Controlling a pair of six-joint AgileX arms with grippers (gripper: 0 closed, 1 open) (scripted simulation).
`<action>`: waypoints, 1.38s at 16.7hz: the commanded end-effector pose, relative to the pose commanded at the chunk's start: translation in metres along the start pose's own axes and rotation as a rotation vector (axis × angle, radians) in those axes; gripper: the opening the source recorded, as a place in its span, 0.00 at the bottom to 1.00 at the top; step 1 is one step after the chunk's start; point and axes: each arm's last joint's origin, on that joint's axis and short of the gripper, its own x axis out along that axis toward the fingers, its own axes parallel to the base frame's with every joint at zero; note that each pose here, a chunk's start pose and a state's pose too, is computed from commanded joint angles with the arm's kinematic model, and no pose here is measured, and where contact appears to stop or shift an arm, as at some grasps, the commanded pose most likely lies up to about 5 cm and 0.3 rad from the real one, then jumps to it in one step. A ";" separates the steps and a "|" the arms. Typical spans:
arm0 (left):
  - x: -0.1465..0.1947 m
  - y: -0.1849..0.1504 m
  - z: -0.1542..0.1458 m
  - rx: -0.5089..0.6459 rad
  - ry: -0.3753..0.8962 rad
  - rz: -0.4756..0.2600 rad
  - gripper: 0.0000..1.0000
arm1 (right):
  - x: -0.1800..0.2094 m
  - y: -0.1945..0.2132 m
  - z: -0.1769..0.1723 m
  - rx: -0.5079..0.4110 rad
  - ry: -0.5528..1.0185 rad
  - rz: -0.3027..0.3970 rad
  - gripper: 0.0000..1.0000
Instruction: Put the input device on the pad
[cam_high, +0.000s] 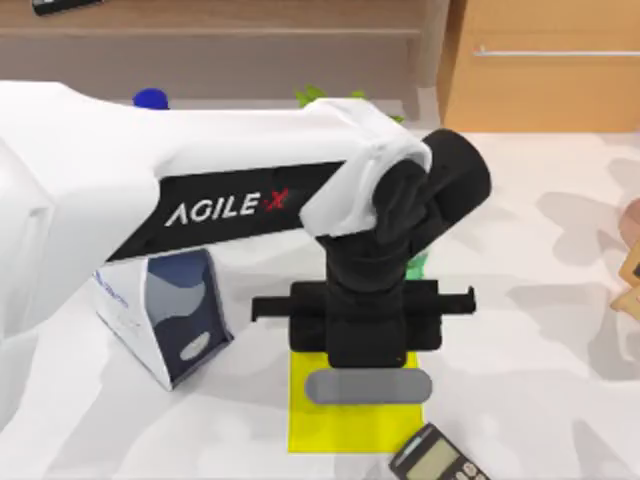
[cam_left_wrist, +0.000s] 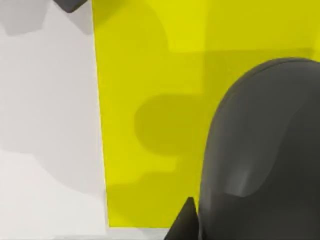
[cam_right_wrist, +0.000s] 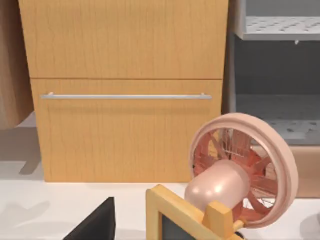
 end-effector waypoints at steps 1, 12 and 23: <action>0.002 0.001 0.000 0.005 0.001 0.000 0.00 | 0.000 0.000 0.000 0.000 0.000 0.000 1.00; 0.020 0.000 0.003 0.014 -0.020 -0.031 0.15 | 0.000 0.000 0.000 0.000 0.000 0.000 1.00; 0.020 0.000 0.003 0.014 -0.020 -0.031 0.98 | 0.000 0.000 0.000 0.000 0.000 0.000 1.00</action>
